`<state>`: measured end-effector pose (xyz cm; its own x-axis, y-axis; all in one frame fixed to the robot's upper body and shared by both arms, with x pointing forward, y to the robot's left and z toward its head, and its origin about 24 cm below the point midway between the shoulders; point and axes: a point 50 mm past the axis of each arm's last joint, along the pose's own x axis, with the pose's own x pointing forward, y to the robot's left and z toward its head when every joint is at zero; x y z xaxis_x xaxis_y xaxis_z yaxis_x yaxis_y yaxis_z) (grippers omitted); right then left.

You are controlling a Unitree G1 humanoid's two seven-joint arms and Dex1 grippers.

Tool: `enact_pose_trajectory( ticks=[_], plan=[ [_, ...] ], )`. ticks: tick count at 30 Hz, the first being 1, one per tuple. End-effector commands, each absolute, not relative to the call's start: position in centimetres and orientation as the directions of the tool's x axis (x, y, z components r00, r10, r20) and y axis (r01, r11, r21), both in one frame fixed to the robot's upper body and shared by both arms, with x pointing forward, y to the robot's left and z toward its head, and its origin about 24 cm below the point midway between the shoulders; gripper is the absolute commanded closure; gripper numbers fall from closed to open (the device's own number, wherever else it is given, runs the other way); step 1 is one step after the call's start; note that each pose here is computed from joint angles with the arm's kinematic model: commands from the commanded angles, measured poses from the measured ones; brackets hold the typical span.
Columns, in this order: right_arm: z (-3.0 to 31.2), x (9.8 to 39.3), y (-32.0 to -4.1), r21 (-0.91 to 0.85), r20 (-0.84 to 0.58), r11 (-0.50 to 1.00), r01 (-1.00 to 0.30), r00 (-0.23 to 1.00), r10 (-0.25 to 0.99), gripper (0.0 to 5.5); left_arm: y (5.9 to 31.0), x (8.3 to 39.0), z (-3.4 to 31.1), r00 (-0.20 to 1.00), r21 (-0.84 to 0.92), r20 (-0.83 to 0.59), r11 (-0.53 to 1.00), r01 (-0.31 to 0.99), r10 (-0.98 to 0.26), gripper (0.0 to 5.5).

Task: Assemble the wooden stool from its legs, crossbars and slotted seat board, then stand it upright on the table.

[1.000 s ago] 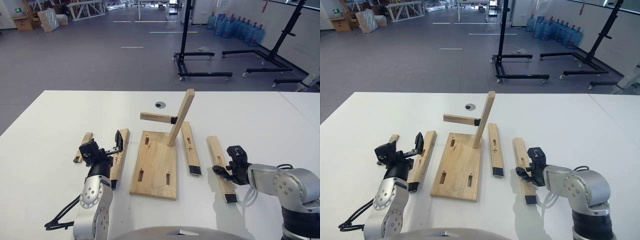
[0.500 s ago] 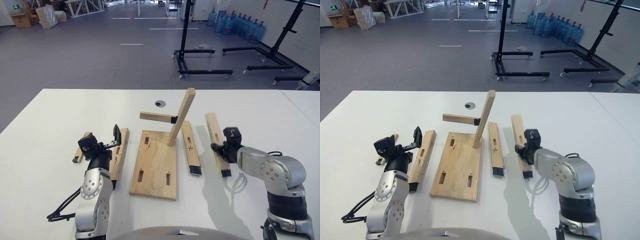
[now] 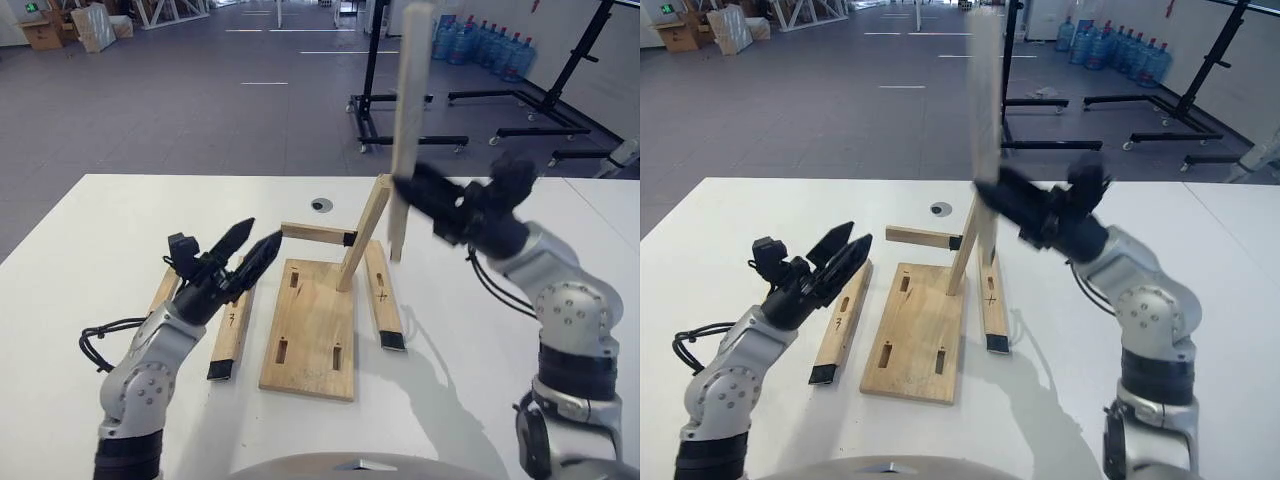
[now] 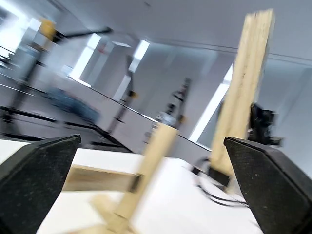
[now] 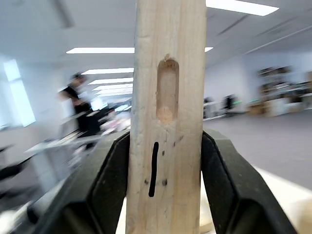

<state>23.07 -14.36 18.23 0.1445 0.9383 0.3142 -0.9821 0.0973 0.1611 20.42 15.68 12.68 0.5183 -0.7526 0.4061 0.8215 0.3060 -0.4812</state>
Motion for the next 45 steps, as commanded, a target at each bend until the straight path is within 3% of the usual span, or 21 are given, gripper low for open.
enact_pose_trajectory(
  ticks=[1, 11, 32, 40, 45],
  plan=[
    [16.0, 22.8, -12.0, 0.191, 0.284, -0.039, -0.981, 0.017, 0.959, 3.46, 15.0, 19.2, 13.6, 0.372, -0.503, 0.464, 0.107, 0.858, -0.804, 0.1],
    [12.3, 23.4, -9.6, 0.222, 0.197, -0.137, -0.965, -0.093, 0.976, 3.46, 13.8, 19.2, 13.2, 0.335, -0.515, 0.439, 0.072, 0.854, -0.834, 0.1],
    [10.2, 24.5, -11.3, 0.183, 0.012, -0.092, -0.979, -0.091, 0.996, 3.47, 13.8, 18.9, 11.7, 0.354, -0.492, 0.436, 0.111, 0.864, -0.827, 3.01],
    [9.9, 24.8, -11.8, 0.254, 0.002, -0.086, -0.963, -0.089, 0.996, 3.47, 13.9, 18.7, 11.5, 0.339, -0.458, 0.468, 0.104, 0.883, -0.816, 3.2],
    [9.3, 24.8, -12.2, 0.301, -0.05, -0.063, -0.952, -0.082, 0.995, 2.44, 15.0, 19.3, 11.5, 0.378, -0.421, 0.456, 0.179, 0.889, -0.806, 3.29]
  ],
)
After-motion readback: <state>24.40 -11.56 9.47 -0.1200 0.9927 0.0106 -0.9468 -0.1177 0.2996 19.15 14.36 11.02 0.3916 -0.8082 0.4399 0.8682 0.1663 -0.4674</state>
